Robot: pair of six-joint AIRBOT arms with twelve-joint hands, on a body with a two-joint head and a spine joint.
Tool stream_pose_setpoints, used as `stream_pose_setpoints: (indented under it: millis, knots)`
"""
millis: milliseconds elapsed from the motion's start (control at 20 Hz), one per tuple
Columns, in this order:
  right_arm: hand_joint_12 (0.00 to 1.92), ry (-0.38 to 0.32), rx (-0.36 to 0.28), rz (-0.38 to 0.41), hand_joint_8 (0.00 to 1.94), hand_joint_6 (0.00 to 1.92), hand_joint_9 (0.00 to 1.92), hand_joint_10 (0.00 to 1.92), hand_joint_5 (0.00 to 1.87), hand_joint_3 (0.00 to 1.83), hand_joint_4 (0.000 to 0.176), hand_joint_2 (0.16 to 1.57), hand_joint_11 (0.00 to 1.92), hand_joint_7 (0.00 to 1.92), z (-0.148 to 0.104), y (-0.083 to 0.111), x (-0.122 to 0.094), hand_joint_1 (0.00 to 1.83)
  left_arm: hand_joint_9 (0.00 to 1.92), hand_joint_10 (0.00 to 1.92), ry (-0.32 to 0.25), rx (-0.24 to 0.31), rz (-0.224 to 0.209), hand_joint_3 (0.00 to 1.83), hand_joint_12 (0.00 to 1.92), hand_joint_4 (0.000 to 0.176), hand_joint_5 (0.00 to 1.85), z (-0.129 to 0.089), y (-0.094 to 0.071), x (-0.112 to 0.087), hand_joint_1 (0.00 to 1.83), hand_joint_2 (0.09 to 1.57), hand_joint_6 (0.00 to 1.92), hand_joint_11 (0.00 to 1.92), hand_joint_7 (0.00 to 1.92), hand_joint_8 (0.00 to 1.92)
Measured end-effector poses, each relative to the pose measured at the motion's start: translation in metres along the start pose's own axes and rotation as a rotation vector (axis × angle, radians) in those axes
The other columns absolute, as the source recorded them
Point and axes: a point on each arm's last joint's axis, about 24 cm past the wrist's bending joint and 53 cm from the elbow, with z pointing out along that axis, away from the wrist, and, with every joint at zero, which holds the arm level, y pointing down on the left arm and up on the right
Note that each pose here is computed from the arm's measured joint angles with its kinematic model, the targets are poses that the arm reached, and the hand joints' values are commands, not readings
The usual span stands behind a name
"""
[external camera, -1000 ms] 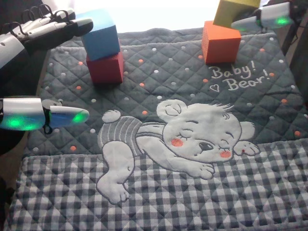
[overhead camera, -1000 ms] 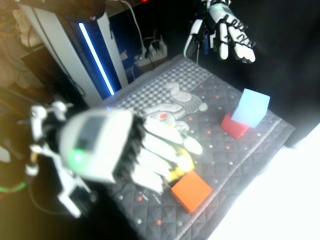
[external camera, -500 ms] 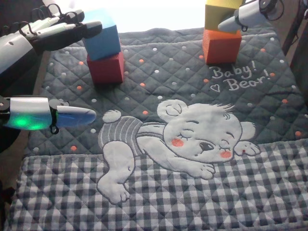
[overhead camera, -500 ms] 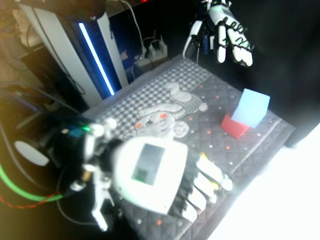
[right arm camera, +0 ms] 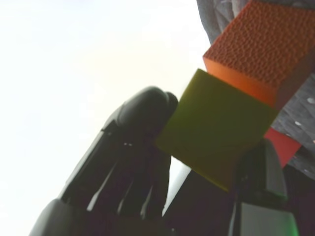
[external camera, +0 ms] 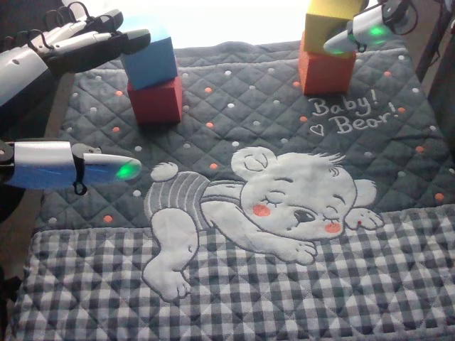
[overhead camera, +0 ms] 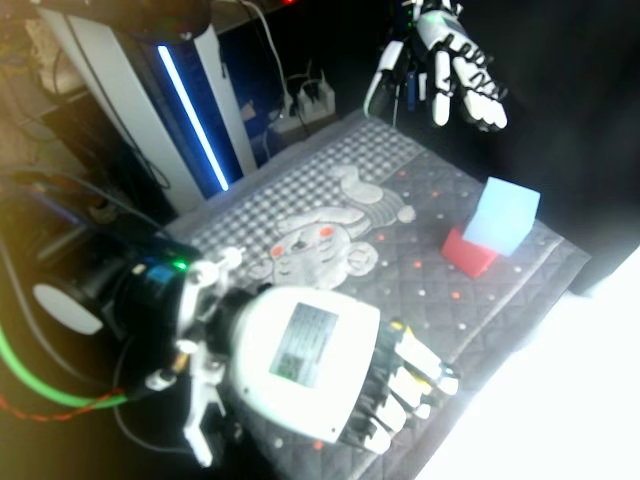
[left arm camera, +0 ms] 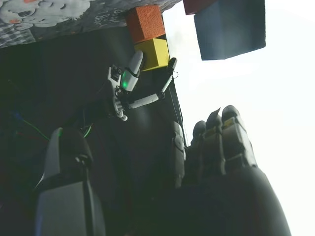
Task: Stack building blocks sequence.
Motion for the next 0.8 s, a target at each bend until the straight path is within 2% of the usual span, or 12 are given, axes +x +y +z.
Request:
stream_pose_setpoints:
  millis: [50, 100, 150, 200, 250, 300, 400, 450, 500, 600, 700, 800]
  knots:
    - [1.10, 0.001, -0.002, 0.000, 0.10, 0.93, 1.31, 0.70, 1.00, 0.00, 0.000, 1.10, 1.15, 1.42, 0.000, 0.001, 0.001, 1.16, 0.00, 0.00, -0.001, 0.001, -0.002, 0.00, 0.00, 0.067, 0.27, 0.000, 0.000, 0.000, 0.86, 0.92, 0.01, 0.00, 0.02, 0.01]
    - [0.98, 0.003, -0.004, -0.002, 0.77, 0.81, 1.28, 0.57, 0.96, 0.02, 0.000, 1.09, 1.15, 1.19, 0.000, 0.002, 0.002, 1.25, 0.00, 0.00, -0.001, 0.000, -0.003, 0.00, 0.00, 0.063, 0.27, 0.000, 0.000, 0.000, 0.87, 0.92, 0.01, 0.00, 0.02, 0.00]
    - [0.88, 0.006, -0.008, -0.003, 0.37, 0.29, 1.09, 0.36, 0.82, 0.01, 0.000, 1.09, 0.96, 0.97, 0.000, 0.004, 0.003, 1.09, 0.00, 0.00, -0.001, 0.000, -0.004, 0.00, 0.00, 0.055, 0.29, 0.000, 0.000, 0.000, 0.87, 0.91, 0.01, 0.00, 0.02, 0.00]
    - [0.76, 0.010, -0.011, -0.002, 0.03, 0.01, 0.93, 0.09, 0.60, 0.00, 0.000, 1.04, 0.67, 0.88, 0.000, 0.004, 0.006, 0.93, 0.00, 0.00, 0.000, 0.000, -0.007, 0.00, 0.00, 0.061, 0.29, 0.001, 0.001, 0.002, 0.87, 0.92, 0.01, 0.00, 0.02, 0.00]
    - [0.76, 0.011, -0.011, -0.001, 0.03, 0.01, 0.93, 0.09, 0.60, 0.00, 0.000, 1.04, 0.67, 0.88, 0.000, 0.004, 0.007, 0.93, 0.00, 0.00, 0.000, -0.001, -0.008, 0.00, 0.00, 0.061, 0.29, 0.001, 0.001, 0.002, 0.87, 0.92, 0.01, 0.00, 0.02, 0.00]
    - [0.64, 0.014, -0.014, -0.002, 0.01, 0.00, 0.87, 0.03, 0.51, 0.00, 0.000, 1.03, 0.64, 0.81, -0.001, 0.005, 0.009, 0.89, 0.00, 0.00, 0.003, -0.001, -0.010, 0.00, 0.00, 0.065, 0.29, 0.001, 0.002, 0.003, 0.87, 0.92, 0.01, 0.00, 0.02, 0.00]
    - [0.94, 0.023, -0.011, -0.001, 0.00, 0.00, 0.72, 0.01, 0.42, 0.00, 0.050, 0.99, 0.47, 0.61, -0.001, 0.005, 0.012, 0.82, 0.00, 0.00, 0.005, 0.000, -0.009, 0.00, 0.00, 0.051, 0.30, 0.001, 0.001, 0.003, 0.88, 0.92, 0.01, 0.01, 0.03, 0.00]
    - [1.10, 0.027, -0.013, 0.000, 0.00, 0.00, 0.70, 0.00, 0.39, 0.00, 0.058, 1.00, 0.39, 0.56, -0.001, 0.006, 0.014, 0.82, 0.00, 0.00, 0.003, -0.001, -0.010, 0.00, 0.00, 0.051, 0.31, 0.001, 0.002, 0.003, 0.88, 0.92, 0.01, 0.01, 0.03, 0.00]
    - [1.17, 0.030, -0.013, 0.001, 0.00, 0.00, 0.66, 0.00, 0.37, 0.00, 0.062, 1.01, 0.33, 0.51, -0.001, 0.007, 0.015, 0.82, 0.00, 0.00, 0.003, -0.001, -0.011, 0.00, 0.00, 0.054, 0.31, 0.001, 0.002, 0.003, 0.89, 0.92, 0.01, 0.00, 0.02, 0.00]
    - [1.25, 0.033, -0.018, 0.000, 0.00, 0.00, 0.52, 0.00, 0.31, 0.00, 0.068, 1.00, 0.06, 0.45, -0.001, 0.009, 0.017, 0.78, 0.00, 0.00, 0.004, -0.002, -0.011, 0.01, 0.00, 0.069, 0.29, 0.001, 0.002, 0.003, 0.85, 0.93, 0.00, 0.00, 0.02, 0.00]
    - [1.29, 0.038, -0.023, 0.000, 0.01, 0.00, 0.50, 0.00, 0.31, 0.00, 0.074, 0.99, 0.01, 0.47, -0.001, 0.012, 0.019, 0.79, 0.00, 0.00, 0.004, -0.002, -0.011, 0.00, 0.00, 0.074, 0.28, 0.001, 0.002, 0.003, 0.84, 0.93, 0.00, 0.00, 0.02, 0.00]
    - [1.33, 0.039, -0.024, -0.001, 0.00, 0.00, 0.49, 0.00, 0.31, 0.00, 0.073, 0.99, 0.01, 0.47, -0.002, 0.012, 0.019, 0.79, 0.00, 0.00, 0.005, -0.001, -0.010, 0.00, 0.00, 0.077, 0.28, 0.001, 0.002, 0.003, 0.88, 0.92, 0.00, 0.00, 0.02, 0.00]
